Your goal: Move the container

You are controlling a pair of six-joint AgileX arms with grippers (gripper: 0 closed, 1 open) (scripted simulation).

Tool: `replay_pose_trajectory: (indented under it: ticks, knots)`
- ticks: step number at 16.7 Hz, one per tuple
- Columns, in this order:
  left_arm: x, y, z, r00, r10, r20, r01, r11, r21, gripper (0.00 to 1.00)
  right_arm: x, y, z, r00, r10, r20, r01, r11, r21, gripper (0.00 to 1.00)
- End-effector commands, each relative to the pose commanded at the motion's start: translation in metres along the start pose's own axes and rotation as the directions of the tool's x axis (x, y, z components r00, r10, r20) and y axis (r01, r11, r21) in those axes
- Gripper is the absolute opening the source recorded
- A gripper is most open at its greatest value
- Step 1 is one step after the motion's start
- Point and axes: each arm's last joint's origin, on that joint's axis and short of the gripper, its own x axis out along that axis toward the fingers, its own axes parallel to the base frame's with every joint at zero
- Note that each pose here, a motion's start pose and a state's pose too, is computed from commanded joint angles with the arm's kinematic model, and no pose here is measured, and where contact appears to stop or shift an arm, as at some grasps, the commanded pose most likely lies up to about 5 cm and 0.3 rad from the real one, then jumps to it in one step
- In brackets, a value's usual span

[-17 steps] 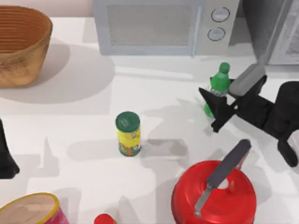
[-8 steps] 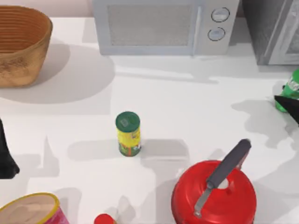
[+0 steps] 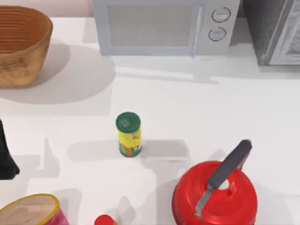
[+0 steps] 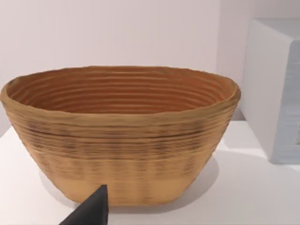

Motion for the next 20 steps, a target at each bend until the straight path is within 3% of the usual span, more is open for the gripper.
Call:
replay_pose_trajectory:
  ticks: [5,10,14,20]
  knots:
    - [0.000,0.000,0.000,1.000,0.000,0.000,0.000,1.000,0.000,1.00,-0.012,-0.002,0.006,1.000,-0.011,0.026,0.012,1.000,-0.023,0.00]
    - [0.000,0.000,0.000,1.000,0.000,0.000,0.000,1.000,0.000,1.00,-0.007,-0.003,-0.006,1.000,-0.005,0.022,0.005,1.000,0.012,0.00]
    - [0.000,0.000,0.000,1.000,0.000,0.000,0.000,1.000,0.000,1.00,0.006,-0.005,-0.024,1.000,-0.007,0.013,0.007,0.999,0.038,0.00]
    - [0.000,0.000,0.000,1.000,0.000,0.000,0.000,1.000,0.000,1.00,0.036,-0.004,-0.031,1.000,-0.006,0.020,0.006,1.000,-0.004,0.00]
